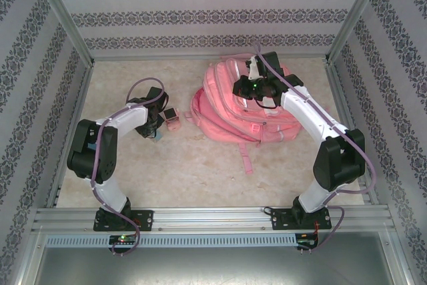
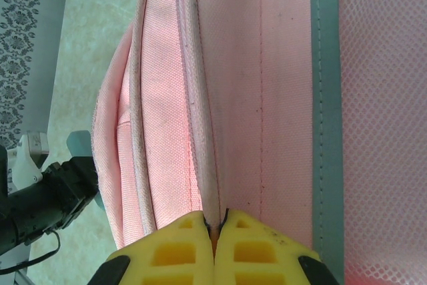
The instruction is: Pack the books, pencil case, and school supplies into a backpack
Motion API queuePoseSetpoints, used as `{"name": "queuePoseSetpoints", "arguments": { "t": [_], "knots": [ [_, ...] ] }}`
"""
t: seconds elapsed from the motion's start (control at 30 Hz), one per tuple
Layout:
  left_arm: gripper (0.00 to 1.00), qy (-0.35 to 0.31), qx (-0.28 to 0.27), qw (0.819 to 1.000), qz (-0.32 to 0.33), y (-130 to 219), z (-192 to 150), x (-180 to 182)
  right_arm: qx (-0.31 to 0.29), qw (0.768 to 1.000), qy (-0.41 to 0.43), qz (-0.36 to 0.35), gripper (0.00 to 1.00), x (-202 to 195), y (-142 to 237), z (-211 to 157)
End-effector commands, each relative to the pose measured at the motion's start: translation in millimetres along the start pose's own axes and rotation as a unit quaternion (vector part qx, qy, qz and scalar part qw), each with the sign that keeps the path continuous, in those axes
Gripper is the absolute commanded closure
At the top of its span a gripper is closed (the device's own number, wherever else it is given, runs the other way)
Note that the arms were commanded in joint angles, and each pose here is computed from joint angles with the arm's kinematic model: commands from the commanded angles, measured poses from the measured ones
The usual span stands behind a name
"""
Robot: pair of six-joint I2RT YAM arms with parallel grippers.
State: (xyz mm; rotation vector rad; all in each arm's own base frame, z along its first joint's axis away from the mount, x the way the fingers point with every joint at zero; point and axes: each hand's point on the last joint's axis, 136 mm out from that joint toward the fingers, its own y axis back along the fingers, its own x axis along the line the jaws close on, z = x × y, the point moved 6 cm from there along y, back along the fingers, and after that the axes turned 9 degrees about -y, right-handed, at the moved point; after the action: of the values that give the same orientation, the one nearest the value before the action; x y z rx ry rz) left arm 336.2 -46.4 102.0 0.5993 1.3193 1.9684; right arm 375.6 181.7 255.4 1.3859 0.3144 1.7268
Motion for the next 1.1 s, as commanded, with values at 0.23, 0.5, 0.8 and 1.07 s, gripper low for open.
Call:
{"name": "queuePoseSetpoints", "arguments": {
  "t": [0.23,0.5,0.8,1.07],
  "knots": [
    [0.79,-0.018,-0.04,0.999,-0.019,52.9,18.1,13.8,-0.035,0.994,0.025,0.097,1.0,41.7,43.4,32.5],
    [0.82,-0.085,-0.066,0.981,-0.16,102.5,27.4,-37.4,-0.018,0.99,0.028,0.137,1.0,49.1,53.0,41.6],
    [0.8,-0.198,-0.088,0.919,-0.329,142.8,18.3,-140.7,-0.012,0.988,0.027,0.151,1.0,49.4,55.7,39.6],
    [0.8,-0.262,-0.052,0.888,-0.374,115.5,1.5,-206.9,-0.013,0.987,0.021,0.156,1.0,46.6,61.2,40.2]
  ]
}}
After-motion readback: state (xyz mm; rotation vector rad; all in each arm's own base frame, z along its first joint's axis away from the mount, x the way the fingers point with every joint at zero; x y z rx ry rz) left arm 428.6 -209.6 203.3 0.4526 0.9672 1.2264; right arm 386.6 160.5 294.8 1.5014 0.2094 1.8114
